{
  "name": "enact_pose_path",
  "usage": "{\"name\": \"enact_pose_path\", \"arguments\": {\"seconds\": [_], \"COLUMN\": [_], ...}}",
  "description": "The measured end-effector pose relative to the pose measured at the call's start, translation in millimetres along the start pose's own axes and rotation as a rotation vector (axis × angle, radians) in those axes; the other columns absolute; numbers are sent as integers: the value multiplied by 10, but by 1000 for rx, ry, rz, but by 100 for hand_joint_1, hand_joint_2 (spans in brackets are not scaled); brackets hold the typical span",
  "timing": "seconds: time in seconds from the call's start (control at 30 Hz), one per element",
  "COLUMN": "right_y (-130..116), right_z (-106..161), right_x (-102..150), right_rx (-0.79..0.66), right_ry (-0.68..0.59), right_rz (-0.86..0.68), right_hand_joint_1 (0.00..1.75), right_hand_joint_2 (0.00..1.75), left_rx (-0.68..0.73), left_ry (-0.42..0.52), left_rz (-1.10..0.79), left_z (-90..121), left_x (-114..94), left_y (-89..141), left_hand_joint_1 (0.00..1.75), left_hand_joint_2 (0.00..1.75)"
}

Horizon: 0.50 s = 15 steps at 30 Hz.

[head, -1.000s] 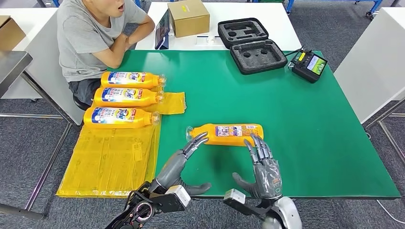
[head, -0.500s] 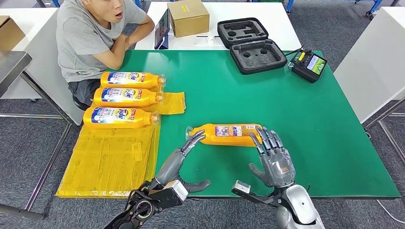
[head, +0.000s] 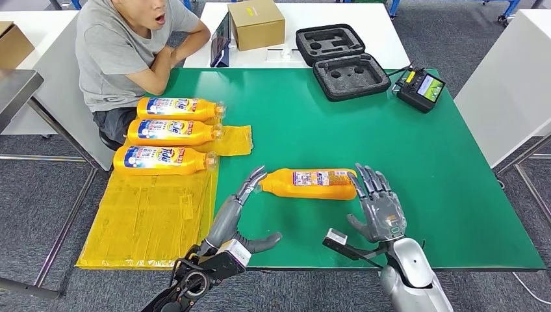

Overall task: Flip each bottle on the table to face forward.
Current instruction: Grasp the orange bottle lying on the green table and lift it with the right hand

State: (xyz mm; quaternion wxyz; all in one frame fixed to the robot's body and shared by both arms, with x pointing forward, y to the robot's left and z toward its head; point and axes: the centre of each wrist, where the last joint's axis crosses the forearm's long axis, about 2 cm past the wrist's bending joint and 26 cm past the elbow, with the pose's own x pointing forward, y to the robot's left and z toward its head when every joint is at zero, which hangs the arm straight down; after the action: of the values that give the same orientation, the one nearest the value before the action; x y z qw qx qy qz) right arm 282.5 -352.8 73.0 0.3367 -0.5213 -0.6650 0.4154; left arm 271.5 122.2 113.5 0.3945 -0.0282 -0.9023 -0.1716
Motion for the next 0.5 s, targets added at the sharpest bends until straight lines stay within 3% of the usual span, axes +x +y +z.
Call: {"name": "enact_pose_path", "arguments": {"seconds": [0.5], "right_y": [35], "right_z": [-73], "right_x": [-82], "right_rx": [18], "right_ry": [-1], "right_rz": [12], "right_hand_joint_1": [0], "right_hand_joint_2": [175], "left_rx": [45], "left_ry": [2], "left_rz": [-23], "left_z": [-6], "left_x": [2], "left_y": [12], "left_hand_joint_1": [0], "left_hand_joint_2": [175]}}
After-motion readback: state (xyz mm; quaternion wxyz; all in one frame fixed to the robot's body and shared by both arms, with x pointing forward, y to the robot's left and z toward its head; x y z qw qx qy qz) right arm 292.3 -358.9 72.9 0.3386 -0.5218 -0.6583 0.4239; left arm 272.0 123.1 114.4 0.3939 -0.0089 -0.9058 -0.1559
